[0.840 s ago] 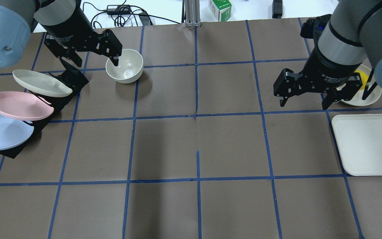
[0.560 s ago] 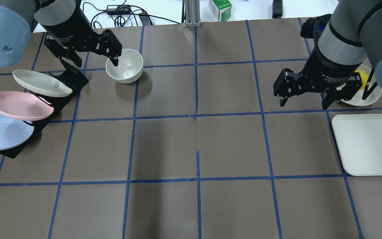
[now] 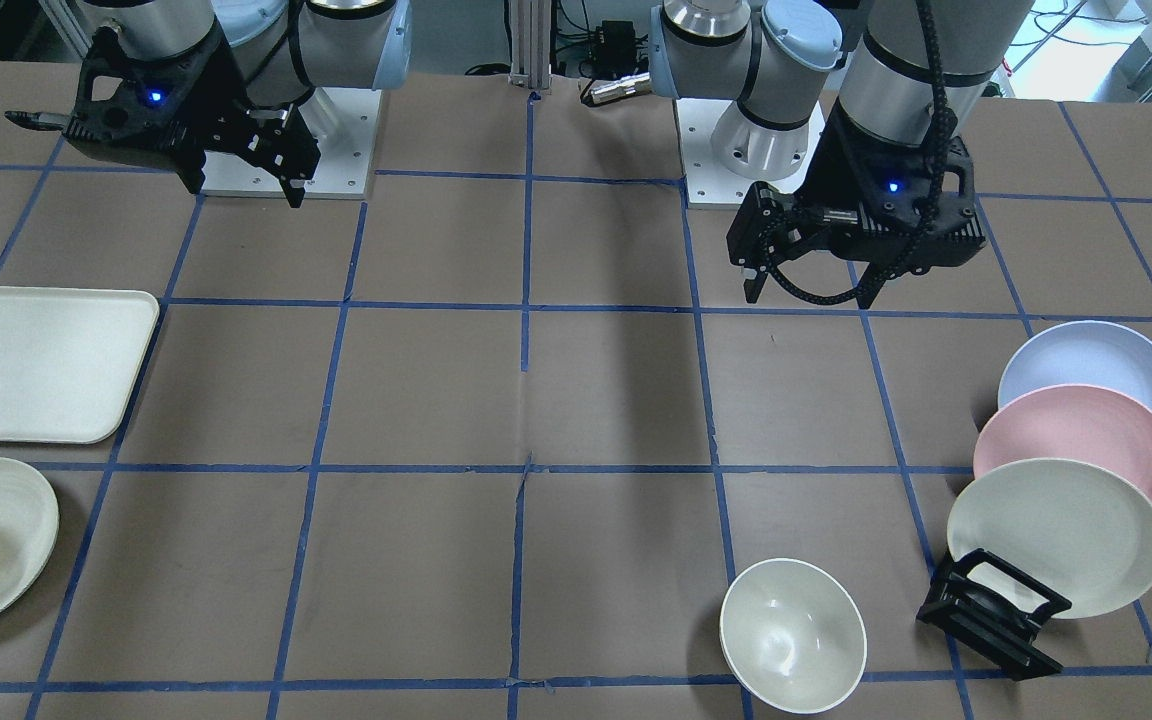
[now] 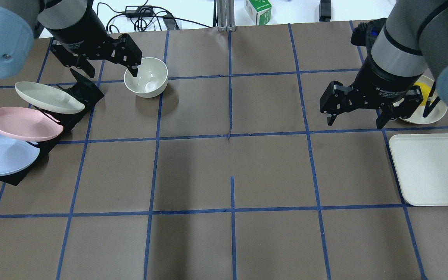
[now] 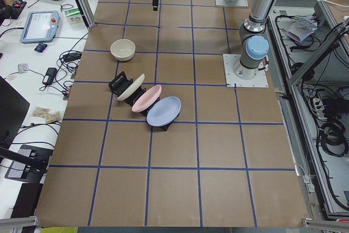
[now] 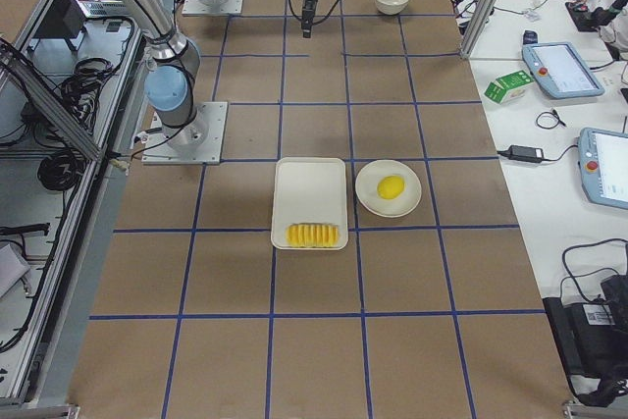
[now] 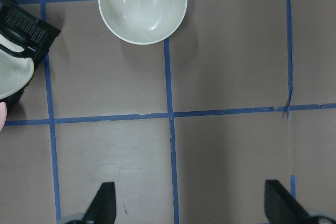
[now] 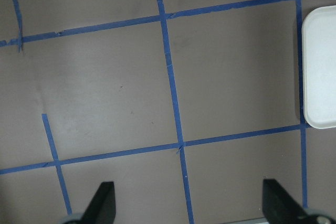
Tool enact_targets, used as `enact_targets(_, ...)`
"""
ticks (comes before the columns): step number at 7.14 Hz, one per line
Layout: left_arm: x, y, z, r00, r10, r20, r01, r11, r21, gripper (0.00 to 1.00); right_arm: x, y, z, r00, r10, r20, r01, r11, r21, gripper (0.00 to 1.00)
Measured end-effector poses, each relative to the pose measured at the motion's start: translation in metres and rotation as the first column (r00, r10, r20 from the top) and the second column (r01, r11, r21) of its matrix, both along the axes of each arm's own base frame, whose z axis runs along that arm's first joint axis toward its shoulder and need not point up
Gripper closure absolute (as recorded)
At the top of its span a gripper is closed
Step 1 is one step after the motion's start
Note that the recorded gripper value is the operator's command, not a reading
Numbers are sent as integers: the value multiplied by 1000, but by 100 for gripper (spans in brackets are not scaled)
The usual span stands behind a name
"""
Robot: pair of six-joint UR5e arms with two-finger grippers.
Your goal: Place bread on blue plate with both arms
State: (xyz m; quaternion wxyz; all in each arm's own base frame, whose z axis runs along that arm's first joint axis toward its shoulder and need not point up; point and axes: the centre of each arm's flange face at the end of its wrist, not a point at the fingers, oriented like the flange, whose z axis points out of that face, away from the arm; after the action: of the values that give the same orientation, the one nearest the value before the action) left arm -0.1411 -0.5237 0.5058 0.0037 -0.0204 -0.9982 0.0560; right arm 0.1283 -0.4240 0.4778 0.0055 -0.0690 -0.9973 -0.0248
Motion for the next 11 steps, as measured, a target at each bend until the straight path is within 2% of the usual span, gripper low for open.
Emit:
enact_targets(2,12,-2,7,1000,17,-2,-17,1000,-12,0,-4,1,-15,1000,1,-7,-1,1000,22,0)
enact_targets(3,22,-4,9,999,35,-6,-35,999,-14,0,-15,-1,-24,1000,-21,-11,22,999,37,0)
enact_targets(5,66,-11,16,991,131,-9,-131,991,-28,0,-64,-8,-35,995,-103,-9,103,993,59,0)
enact_targets(6,107,-13,21,978,210,-5,-210,977,-41,0,-98,-12,-40,994,-110,-5,110,992,63,0)
enact_targets(8,207,-6,25,921,390,4,-390,920,-47,0,-178,-14,-56,997,-80,-13,80,996,47,0)
enact_targets(9,263,3,19,873,488,5,-487,872,-34,0,-223,-9,-73,999,-42,-22,42,999,29,0)
enact_targets(11,375,29,-24,755,655,23,-655,754,46,2,-313,11,-122,999,22,-40,-22,1000,5,0)
